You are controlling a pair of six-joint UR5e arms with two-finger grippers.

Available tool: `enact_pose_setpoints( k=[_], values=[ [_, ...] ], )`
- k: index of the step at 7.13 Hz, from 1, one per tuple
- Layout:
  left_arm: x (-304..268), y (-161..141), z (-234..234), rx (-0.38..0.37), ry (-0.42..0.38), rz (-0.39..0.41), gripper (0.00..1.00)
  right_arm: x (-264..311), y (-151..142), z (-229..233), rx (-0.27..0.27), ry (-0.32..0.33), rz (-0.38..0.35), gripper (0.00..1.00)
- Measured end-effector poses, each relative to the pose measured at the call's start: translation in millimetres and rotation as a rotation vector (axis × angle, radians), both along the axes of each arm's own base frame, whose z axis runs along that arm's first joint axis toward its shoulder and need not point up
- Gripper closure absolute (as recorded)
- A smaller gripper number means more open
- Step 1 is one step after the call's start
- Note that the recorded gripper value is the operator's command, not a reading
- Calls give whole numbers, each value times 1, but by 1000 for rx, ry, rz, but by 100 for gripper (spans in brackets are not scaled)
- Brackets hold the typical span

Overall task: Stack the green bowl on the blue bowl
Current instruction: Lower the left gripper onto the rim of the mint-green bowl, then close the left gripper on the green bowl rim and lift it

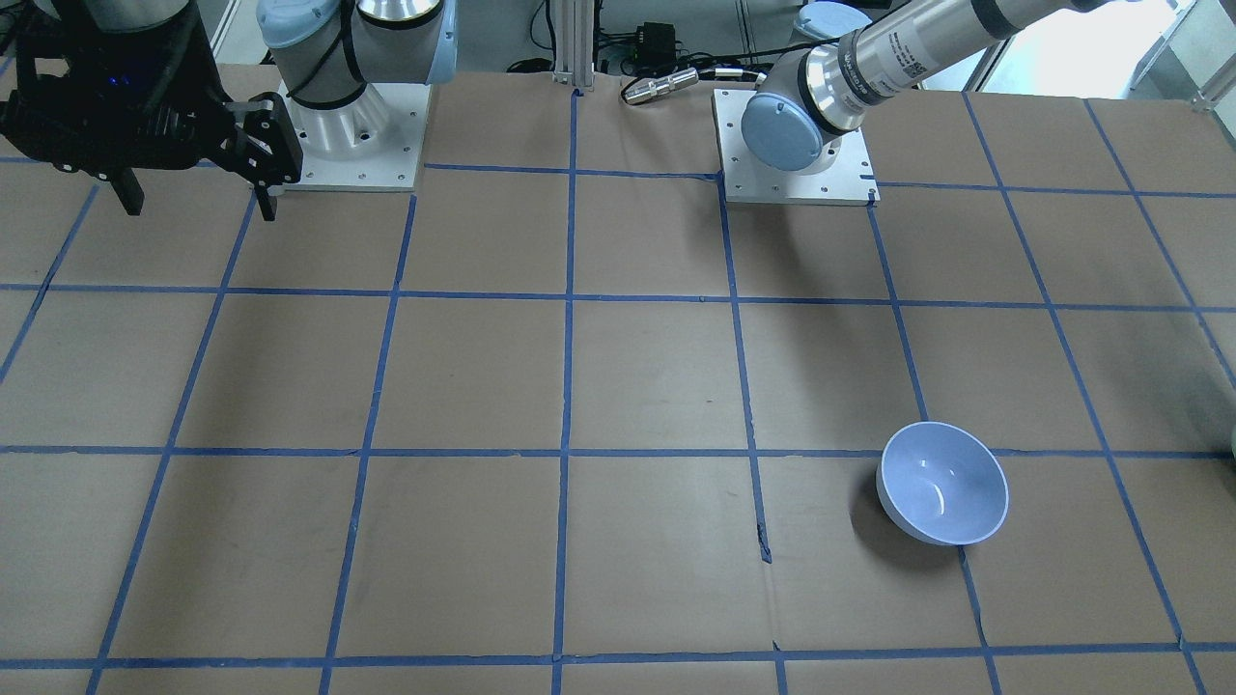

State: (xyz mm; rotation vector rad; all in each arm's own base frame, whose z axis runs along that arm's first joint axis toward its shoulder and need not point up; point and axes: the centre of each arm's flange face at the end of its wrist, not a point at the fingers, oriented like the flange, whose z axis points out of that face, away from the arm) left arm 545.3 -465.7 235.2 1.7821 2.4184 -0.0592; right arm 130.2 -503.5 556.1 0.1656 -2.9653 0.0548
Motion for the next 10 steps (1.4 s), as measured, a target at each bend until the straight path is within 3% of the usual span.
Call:
enact_pose_setpoints(
  k=[7,8,9,10],
  values=[
    [6,-5,-38,3,40,4,2,0,0,0,0,0,1,0],
    [7,-6,-40,-1,33,5,70,0,0,0,0,0,1,0],
    [9,-7,-41,-4,24,4,100,0,0,0,0,0,1,0],
    [12,-8,-40,-9,11,2,100,0,0,0,0,0,0,0]
  ],
)
